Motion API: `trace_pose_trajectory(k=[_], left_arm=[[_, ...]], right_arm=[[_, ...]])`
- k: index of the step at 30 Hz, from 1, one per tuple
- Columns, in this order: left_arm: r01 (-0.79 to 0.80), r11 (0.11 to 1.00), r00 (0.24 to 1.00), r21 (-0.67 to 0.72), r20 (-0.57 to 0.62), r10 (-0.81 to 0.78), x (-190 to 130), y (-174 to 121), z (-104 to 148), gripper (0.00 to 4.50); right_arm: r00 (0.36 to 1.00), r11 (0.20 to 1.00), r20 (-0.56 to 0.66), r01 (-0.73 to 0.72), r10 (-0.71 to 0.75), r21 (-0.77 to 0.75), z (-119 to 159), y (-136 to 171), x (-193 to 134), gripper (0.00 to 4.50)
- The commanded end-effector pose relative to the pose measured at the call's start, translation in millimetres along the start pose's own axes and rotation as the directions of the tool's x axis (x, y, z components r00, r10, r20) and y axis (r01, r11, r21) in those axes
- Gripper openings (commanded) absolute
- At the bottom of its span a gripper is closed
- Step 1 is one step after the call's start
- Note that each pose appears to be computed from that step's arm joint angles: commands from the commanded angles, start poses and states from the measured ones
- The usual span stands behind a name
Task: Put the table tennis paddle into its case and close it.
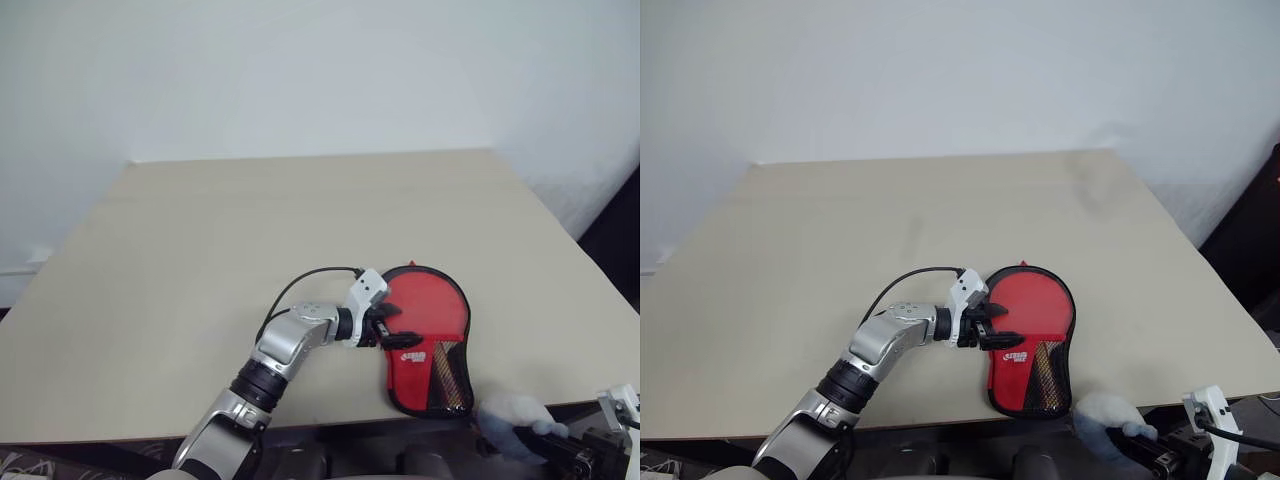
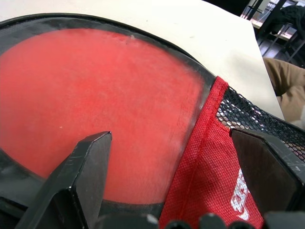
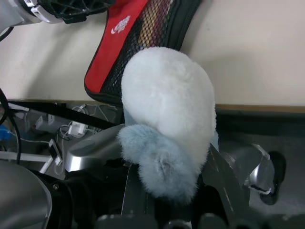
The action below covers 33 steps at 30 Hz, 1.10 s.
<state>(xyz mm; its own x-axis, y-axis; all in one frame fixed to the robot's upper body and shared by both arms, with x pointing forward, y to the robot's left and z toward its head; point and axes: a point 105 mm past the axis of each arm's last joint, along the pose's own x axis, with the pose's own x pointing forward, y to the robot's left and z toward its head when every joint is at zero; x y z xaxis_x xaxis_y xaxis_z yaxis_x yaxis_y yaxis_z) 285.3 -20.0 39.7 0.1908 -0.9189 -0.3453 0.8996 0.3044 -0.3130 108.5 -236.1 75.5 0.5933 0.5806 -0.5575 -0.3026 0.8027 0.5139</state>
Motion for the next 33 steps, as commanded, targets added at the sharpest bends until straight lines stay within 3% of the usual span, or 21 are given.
trace_pose_trajectory(k=[1,4,8,13,20,30,33], left_arm=[[-0.027,0.993,0.986,-0.116,-0.164,0.007,2.0,2.0,-49.1,4.23],[-0.033,0.992,0.987,-0.118,-0.160,0.013,2.2,2.7,-48.8,4.23],[-0.045,0.993,0.988,-0.112,-0.154,0.028,1.7,4.3,-47.7,4.23],[-0.067,0.993,0.988,-0.098,-0.147,0.052,-1.2,6.7,-46.9,4.23],[-0.084,0.992,0.987,-0.094,-0.143,0.071,-5.3,9.3,-46.5,4.23],[-0.095,0.991,0.987,-0.093,-0.138,0.082,-7.1,13.0,-45.0,4.23],[-0.093,0.991,0.988,-0.094,-0.136,0.079,-6.8,13.4,-44.0,4.23]], right_arm=[[0.992,0.997,0.128,0.013,-0.002,-0.081,39.1,-4.6,-5.5,0.09],[0.978,0.991,0.210,0.011,0.018,-0.137,66.5,-3.6,4.9,0.09],[0.969,0.991,0.246,0.010,0.022,-0.130,76.8,-4.7,26.1,0.09],[0.975,0.993,0.220,0.043,-0.018,-0.109,68.5,-19.4,58.8,0.09],[0.975,0.991,0.211,0.095,-0.073,-0.095,61.1,-36.3,77.1,0.09],[0.946,0.984,0.310,0.133,-0.091,-0.116,77.8,-46.1,66.0,3.53],[0.906,0.977,0.411,0.167,-0.101,-0.129,89.4,-51.0,59.6,3.53]])
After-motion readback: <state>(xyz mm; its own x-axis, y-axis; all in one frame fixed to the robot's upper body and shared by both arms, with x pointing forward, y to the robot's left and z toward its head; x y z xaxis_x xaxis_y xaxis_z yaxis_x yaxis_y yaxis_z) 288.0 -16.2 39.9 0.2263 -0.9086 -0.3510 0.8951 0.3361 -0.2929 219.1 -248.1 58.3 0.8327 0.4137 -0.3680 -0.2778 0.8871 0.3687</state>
